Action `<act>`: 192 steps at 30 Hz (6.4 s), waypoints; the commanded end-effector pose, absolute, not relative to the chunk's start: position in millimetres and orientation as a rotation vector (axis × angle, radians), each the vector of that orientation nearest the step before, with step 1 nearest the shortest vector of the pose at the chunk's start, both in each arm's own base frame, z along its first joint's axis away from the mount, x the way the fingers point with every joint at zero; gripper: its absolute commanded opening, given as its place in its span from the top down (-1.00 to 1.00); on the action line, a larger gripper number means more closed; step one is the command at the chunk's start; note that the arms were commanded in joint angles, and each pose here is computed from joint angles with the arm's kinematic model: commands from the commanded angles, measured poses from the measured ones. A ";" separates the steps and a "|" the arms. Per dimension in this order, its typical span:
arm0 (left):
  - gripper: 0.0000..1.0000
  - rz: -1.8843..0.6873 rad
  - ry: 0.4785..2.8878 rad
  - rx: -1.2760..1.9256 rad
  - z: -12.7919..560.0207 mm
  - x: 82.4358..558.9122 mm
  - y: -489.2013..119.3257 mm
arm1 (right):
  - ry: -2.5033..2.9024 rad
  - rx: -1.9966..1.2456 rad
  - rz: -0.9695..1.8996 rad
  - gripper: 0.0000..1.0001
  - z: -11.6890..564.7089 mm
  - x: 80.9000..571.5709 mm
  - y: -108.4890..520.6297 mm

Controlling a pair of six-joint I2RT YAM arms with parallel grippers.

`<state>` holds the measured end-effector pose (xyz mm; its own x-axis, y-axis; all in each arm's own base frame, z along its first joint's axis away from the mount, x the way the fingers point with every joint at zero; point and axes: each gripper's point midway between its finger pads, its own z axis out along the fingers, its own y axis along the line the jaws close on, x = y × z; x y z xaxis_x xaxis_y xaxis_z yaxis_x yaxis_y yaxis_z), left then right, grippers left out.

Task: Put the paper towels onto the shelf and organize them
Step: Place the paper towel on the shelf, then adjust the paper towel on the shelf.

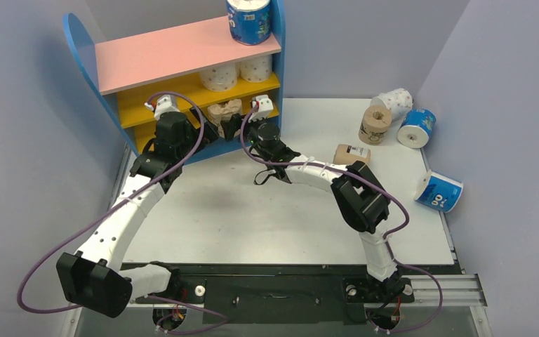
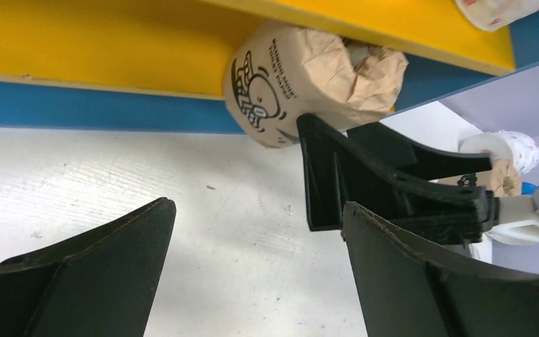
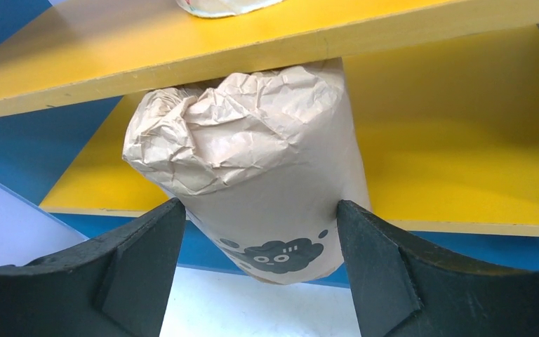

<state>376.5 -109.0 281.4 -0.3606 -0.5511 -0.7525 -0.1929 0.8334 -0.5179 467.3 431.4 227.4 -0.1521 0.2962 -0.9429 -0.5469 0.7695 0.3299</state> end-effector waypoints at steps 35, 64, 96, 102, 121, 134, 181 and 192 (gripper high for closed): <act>-0.76 -0.382 1.900 -0.661 246.6 379.9 -90.0 | 1.546 -0.098 0.680 -0.48 223.4 525.4 418.3; -0.88 -0.396 1.763 -0.587 254.3 392.8 -88.5 | 1.487 -0.053 0.741 -0.49 264.2 466.4 364.6; -0.93 -0.494 1.538 0.068 237.7 424.7 -115.2 | 1.622 0.003 0.746 -0.49 159.7 216.7 217.6; -0.93 -0.539 1.434 0.157 255.5 431.2 -129.3 | 1.628 0.013 0.746 -0.49 153.1 212.3 208.9; -0.94 -0.499 1.313 0.199 254.9 476.7 -136.3 | 1.643 0.074 0.712 -0.48 134.5 210.6 191.3; -1.00 -0.525 1.337 0.228 238.9 499.2 -165.8 | 1.653 0.080 0.689 -0.48 130.9 211.3 187.4; -0.94 -0.492 1.288 0.119 244.9 513.0 -141.5 | 1.667 0.094 0.654 -0.48 121.7 212.1 180.6; -0.94 -0.595 1.229 0.199 254.3 517.8 -168.1 | 1.674 0.092 0.642 -0.48 119.1 212.7 180.0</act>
<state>516.1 -157.7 209.2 0.0763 -0.2865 -0.9550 0.4640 0.8580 -0.2203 212.2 181.8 118.8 -0.2294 0.3898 -0.8919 -0.3021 0.8426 0.4459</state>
